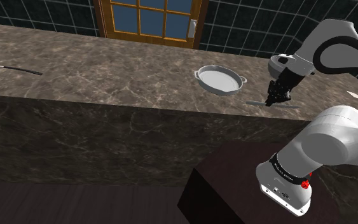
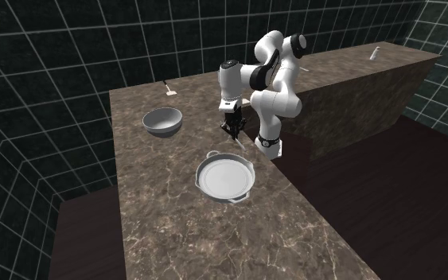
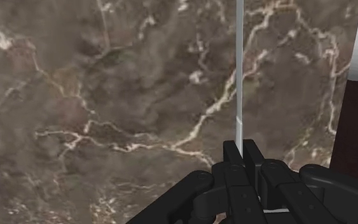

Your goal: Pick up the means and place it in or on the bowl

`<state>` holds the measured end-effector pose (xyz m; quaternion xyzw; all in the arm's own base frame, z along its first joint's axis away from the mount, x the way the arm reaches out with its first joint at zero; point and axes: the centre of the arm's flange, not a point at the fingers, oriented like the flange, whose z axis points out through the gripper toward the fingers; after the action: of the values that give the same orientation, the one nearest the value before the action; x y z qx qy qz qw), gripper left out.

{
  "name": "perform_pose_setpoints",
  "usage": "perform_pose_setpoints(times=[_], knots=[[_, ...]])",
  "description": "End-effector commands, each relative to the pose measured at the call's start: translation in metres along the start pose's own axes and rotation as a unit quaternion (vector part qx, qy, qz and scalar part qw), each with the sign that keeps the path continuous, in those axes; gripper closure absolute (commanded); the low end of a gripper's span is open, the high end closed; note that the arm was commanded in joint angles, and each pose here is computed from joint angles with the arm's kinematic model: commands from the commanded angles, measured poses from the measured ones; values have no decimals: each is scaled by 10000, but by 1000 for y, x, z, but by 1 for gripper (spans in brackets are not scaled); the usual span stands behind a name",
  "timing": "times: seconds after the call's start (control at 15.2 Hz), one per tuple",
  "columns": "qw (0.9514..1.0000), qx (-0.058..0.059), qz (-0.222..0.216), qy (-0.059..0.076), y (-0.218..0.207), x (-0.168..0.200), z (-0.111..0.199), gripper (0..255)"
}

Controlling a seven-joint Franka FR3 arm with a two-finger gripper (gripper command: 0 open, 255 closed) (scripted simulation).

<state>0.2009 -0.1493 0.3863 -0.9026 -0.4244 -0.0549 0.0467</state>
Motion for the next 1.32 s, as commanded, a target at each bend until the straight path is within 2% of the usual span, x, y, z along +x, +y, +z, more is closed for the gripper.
perform_pose_setpoints(times=[0.0,1.25], knots=[[10000,0,0,0,0,1,-5,255],[10000,0,0,0,-4,15,-104,255]])
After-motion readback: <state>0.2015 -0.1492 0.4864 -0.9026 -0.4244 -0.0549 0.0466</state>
